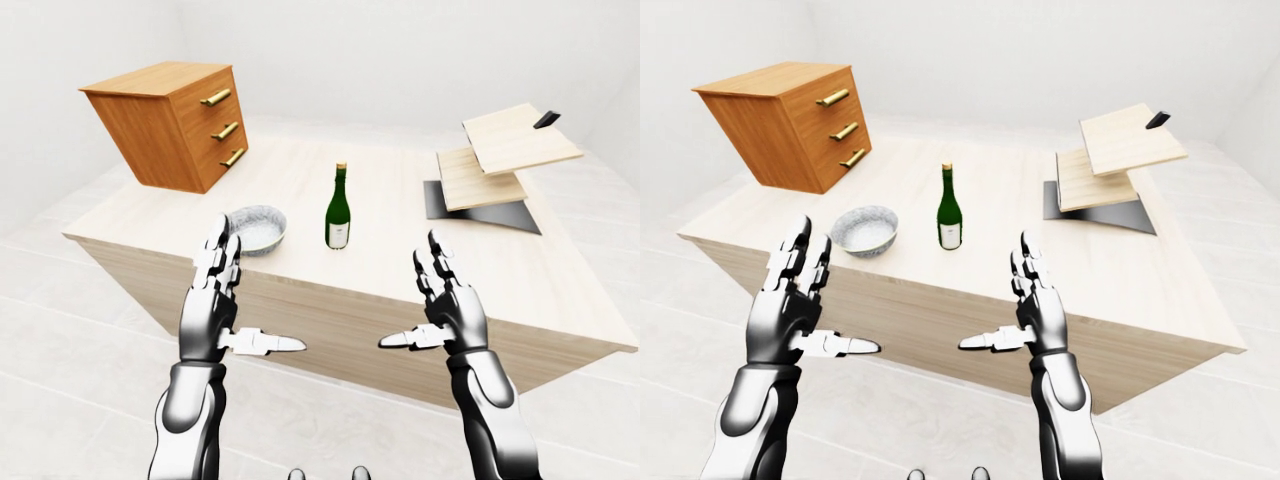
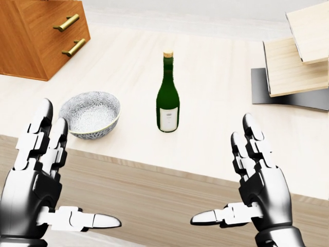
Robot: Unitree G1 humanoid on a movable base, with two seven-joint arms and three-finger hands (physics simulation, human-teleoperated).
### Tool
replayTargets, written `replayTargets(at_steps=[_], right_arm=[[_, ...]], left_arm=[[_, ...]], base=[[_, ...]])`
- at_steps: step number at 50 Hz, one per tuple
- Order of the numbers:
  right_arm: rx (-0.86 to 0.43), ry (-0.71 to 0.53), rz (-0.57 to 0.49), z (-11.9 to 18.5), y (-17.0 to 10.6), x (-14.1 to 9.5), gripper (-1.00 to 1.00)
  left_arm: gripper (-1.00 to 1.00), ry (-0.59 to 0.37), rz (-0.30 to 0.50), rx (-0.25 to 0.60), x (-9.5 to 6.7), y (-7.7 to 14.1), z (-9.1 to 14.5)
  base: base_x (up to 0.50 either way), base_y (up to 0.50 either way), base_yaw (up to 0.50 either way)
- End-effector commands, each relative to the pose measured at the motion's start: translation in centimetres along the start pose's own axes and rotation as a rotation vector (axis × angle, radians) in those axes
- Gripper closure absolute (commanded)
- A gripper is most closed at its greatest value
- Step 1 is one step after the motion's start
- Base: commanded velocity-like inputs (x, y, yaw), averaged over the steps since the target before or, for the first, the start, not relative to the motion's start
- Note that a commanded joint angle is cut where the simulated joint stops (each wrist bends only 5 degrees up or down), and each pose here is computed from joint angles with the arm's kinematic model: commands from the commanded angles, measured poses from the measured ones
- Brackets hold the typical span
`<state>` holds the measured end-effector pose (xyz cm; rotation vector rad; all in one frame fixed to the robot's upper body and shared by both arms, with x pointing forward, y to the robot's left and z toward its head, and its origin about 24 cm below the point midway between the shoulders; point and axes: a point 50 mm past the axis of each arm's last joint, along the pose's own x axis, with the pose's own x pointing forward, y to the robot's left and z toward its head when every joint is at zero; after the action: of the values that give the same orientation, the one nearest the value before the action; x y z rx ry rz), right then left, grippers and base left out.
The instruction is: Put the wine bottle on the wine rack.
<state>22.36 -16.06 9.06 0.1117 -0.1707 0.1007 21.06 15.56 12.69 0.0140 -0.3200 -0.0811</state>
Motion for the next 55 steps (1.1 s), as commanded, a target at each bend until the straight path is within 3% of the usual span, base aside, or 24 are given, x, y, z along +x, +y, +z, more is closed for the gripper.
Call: replayTargets(at_steps=[1, 11, 13, 36, 48, 55], right_arm=[[0.005, 0.021, 0.003, -0.5, 0.0, -0.1, -1.0], [-0.036, 0.021, -0.025, -0.4, -0.1, 0.1, -1.0], [0.02, -0.003, -0.031, -0.1, -0.2, 0.1, -1.0], [-0.041, -0.003, -0.007, 0.1, 0.7, 0.5, -1.0], [-0.028, 0.044, -0.001, -1.1, 0.7, 0.5, -1.0], [-0.019, 0.026, 0.013, -0.7, 1.0, 0.6, -1.0]], left_arm=[[-1.0, 0.009, -0.003, 0.0, -0.1, -0.1, -0.2], [-1.0, -0.014, -0.006, 0.002, -0.1, -0.2, 0.4], [-1.0, -0.01, -0.006, 0.002, -0.1, -0.2, 0.3], [-1.0, -0.001, -0.011, -0.001, -0.3, -0.2, 0.1], [-1.0, 0.027, -0.003, -0.006, -0.5, 0.1, -0.4], [-1.0, 0.058, -0.006, -0.005, -0.6, 0.0, -1.1]], base=[[0.0, 0.0, 0.5], [0.0, 0.0, 0.5], [-0.04, 0.08, 0.0], [0.32, -0.37, 0.0], [0.02, 0.0, 0.0], [0.42, 0.18, 0.0]])
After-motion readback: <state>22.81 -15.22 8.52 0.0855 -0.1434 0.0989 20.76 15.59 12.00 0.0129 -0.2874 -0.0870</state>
